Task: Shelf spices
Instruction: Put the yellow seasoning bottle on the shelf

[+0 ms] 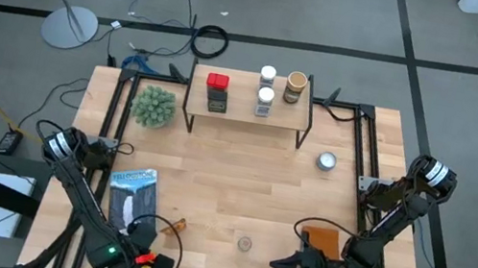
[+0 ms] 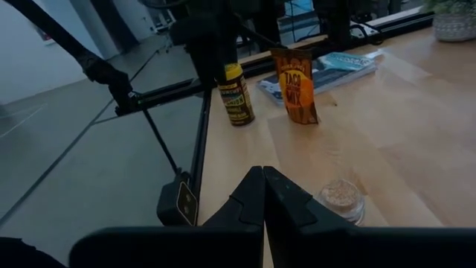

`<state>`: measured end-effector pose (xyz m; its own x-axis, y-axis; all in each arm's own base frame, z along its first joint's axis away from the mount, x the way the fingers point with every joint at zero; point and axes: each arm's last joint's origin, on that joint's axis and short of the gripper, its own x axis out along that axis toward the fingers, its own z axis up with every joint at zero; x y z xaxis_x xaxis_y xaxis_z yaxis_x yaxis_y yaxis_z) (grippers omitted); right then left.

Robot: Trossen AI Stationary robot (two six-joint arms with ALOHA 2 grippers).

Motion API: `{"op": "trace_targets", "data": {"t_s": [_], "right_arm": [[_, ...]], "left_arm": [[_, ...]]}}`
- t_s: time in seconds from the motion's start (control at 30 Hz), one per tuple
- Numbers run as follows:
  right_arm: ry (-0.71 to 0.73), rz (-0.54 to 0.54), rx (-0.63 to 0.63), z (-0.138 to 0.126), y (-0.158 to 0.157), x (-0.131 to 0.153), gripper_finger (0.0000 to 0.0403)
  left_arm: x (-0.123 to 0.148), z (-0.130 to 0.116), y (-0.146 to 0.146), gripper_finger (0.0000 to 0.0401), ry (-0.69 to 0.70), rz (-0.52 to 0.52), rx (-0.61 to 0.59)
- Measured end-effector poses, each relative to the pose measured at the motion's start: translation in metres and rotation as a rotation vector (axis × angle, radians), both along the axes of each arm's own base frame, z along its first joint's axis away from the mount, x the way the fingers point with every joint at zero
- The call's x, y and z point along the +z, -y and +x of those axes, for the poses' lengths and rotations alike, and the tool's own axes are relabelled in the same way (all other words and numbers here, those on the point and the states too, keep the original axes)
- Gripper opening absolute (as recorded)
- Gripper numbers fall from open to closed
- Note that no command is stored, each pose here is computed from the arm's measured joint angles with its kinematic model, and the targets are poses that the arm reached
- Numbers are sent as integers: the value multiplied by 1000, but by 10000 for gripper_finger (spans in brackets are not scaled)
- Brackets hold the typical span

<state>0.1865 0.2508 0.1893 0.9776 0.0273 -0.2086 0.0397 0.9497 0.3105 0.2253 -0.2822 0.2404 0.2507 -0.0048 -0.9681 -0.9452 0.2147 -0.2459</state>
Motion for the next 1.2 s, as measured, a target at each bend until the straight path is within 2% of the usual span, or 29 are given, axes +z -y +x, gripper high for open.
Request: {"op": "trace_targets", "data": {"t_s": [0.3,0.43,0.87,1.2], "right_arm": [[1,6,5,0,0,0,1],[1,8,5,1,0,0,1],[1,9,5,1,0,1,1],[-2,12,13,1,0,0,1]], "left_arm": [[-19,-1,1,358,-29,-40,-81],[-24,-3,-1,353,-37,-23,-104],[-24,-2,0,261,-28,-17,-163],[-24,-2,2,241,-42,-40,-224]]}}
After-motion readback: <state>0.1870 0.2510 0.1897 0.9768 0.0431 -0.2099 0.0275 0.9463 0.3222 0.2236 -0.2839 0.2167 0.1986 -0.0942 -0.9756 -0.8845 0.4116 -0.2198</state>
